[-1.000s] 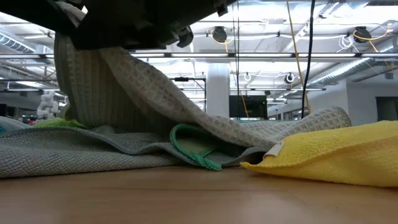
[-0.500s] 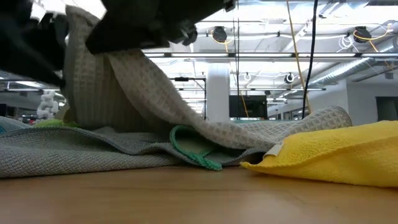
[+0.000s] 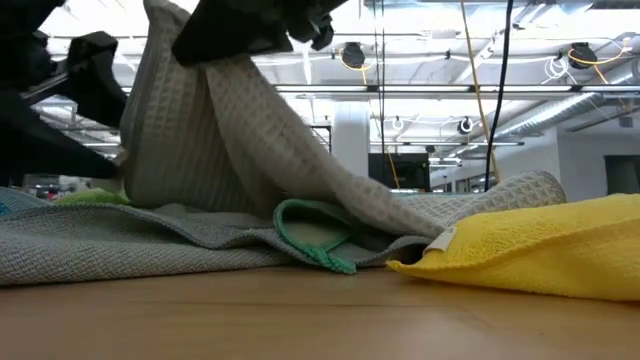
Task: Fold microfiber towels
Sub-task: Fold the right gray microfiber cloth
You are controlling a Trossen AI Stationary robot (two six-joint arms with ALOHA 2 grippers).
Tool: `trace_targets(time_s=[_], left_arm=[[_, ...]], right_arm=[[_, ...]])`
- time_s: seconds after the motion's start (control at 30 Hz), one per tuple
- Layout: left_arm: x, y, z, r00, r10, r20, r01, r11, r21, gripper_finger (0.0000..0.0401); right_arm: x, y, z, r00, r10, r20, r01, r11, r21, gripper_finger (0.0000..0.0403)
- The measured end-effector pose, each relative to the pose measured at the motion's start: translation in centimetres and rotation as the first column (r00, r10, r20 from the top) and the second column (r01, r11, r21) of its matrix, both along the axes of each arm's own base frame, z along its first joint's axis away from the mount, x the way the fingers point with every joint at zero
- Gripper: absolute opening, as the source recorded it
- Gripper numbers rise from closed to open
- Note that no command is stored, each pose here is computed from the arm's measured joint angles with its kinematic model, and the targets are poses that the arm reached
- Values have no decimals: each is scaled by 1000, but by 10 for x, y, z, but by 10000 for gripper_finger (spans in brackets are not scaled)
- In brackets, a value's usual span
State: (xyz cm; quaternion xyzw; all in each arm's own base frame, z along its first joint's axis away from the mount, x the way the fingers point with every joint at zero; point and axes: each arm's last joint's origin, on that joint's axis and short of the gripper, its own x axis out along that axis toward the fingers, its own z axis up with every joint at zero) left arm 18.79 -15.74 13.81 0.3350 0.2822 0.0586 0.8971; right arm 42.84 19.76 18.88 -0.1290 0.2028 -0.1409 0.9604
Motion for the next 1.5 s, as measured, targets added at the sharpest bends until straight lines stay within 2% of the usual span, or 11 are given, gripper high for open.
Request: trace_targets(time_s=[0.1,0.27,0.47,0.77,0.93,1.17,1.33,1.5], left_arm=[[7,5,-7,999,4,-47,-4,1000,-9,267],[12,15,-22,992,70,-102,-71,997,-2,232],[10,16,-24,989,129,-77,-131,991,-21,169],[5,7,-23,993,107,-49,-110,992,-59,88],[5,-1,-19,997,78,-5,-78,992,-99,12],[3,-5,-1,996,62,63,-51,985,-167,7],[2,-4,17,991,60,121,-31,973,-228,8],[5,-8,27,987,3,158,45,953,-299,5]], right_arm=[[1,-2,-1,1000,-3,-4,3,1000,-3,8],[2,-4,-1,1000,-8,-7,8,1000,-3,8],[0,-5,2,1000,-10,-19,10,1000,-5,8],[-5,-3,11,1000,-9,-15,9,1000,11,8],[-7,-1,12,1000,-5,-22,6,1000,13,8],[-17,12,20,999,30,-16,-30,999,19,9],[-31,33,26,996,85,-22,-85,996,16,9],[-41,49,23,993,119,-11,-119,992,38,9]])
